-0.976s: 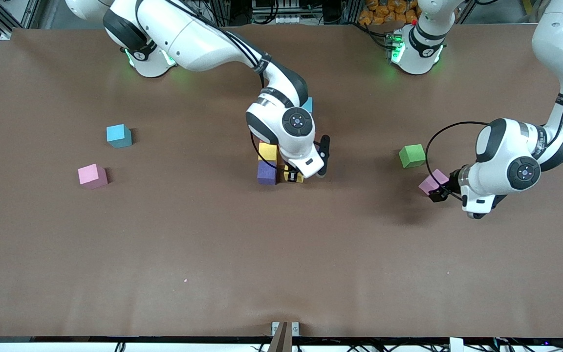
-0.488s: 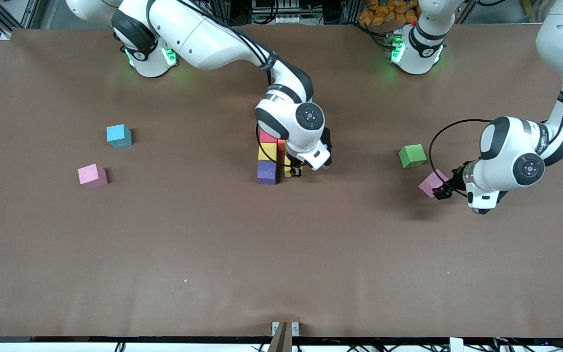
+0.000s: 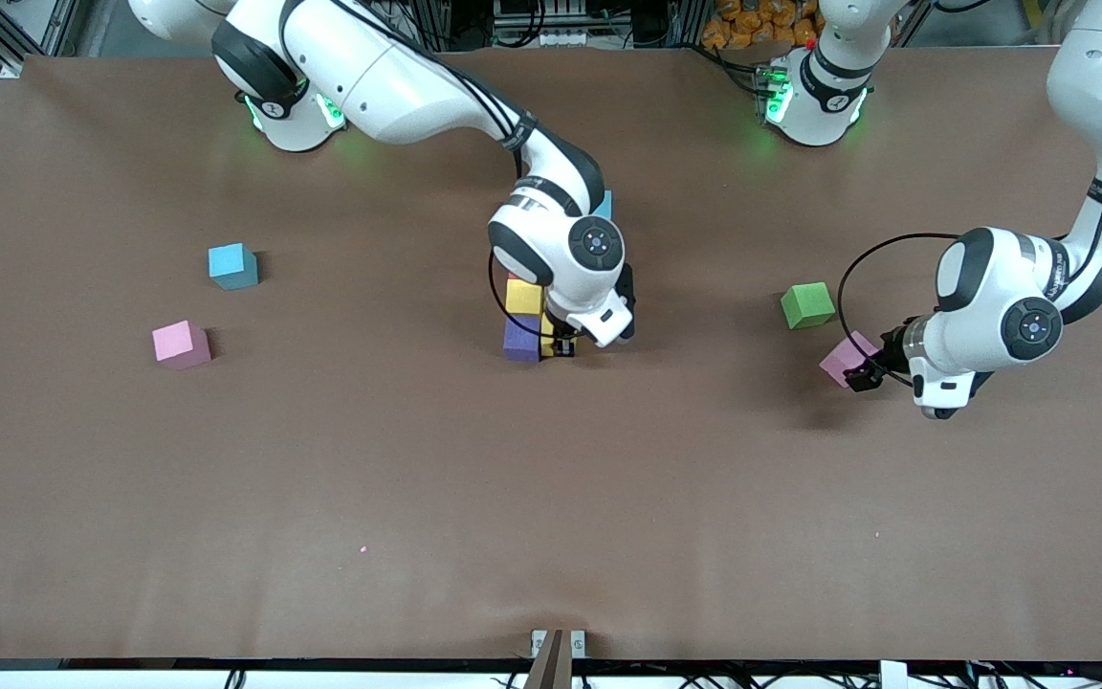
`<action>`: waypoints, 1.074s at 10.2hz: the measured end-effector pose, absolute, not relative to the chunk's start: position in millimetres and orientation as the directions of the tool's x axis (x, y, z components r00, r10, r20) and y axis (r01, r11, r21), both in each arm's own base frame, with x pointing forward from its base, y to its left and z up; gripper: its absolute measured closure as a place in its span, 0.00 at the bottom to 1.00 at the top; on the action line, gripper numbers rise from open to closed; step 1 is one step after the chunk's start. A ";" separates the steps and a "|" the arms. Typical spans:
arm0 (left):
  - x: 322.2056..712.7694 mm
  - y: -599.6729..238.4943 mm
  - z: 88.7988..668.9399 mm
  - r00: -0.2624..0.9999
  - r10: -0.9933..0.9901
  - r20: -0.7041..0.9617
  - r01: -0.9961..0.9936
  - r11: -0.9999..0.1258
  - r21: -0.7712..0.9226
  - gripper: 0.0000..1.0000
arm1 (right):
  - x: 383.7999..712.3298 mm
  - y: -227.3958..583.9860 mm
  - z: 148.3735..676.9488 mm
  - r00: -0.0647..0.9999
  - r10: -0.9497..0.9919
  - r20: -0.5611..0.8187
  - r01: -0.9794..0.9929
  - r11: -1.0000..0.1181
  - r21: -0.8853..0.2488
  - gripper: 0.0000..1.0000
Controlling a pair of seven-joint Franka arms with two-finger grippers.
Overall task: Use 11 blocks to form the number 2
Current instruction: 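Grasp the pink cube beside the green cube with the left gripper, then lift the pink cube with the left gripper and carry it to the figure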
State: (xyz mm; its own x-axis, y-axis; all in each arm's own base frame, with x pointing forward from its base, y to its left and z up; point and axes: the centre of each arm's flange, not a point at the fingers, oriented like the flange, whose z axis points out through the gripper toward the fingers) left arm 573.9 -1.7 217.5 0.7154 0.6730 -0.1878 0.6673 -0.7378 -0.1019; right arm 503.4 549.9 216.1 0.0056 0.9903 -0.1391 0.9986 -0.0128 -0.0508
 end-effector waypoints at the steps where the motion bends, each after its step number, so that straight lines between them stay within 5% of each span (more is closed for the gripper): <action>1: 572.9 -2.2 215.3 0.715 0.672 -0.191 0.667 -0.738 -0.102 0.00 | 504.5 549.1 216.2 0.008 0.990 -0.138 0.999 -0.015 -0.050 0.44; 4: 571.0 -3.2 208.9 0.714 0.671 -0.201 0.667 -0.739 -0.099 0.01 | 505.1 549.9 217.1 0.008 0.991 -0.133 0.999 -0.014 -0.046 0.44; 7: 570.2 -4.9 201.0 0.713 0.668 -0.212 0.666 -0.740 -0.092 0.19 | 505.5 550.2 217.4 0.008 0.992 -0.129 0.999 -0.014 -0.044 0.44; 10: 569.8 -6.1 194.5 0.722 0.659 -0.213 0.656 -0.749 -0.094 0.25 | 507.0 549.6 215.8 0.011 0.992 -0.125 0.999 -0.016 -0.042 0.44; 11: 571.5 -6.7 195.8 0.723 0.658 -0.210 0.656 -0.749 -0.089 0.37 | 506.8 549.4 213.6 0.010 0.992 -0.126 0.999 -0.016 -0.043 0.44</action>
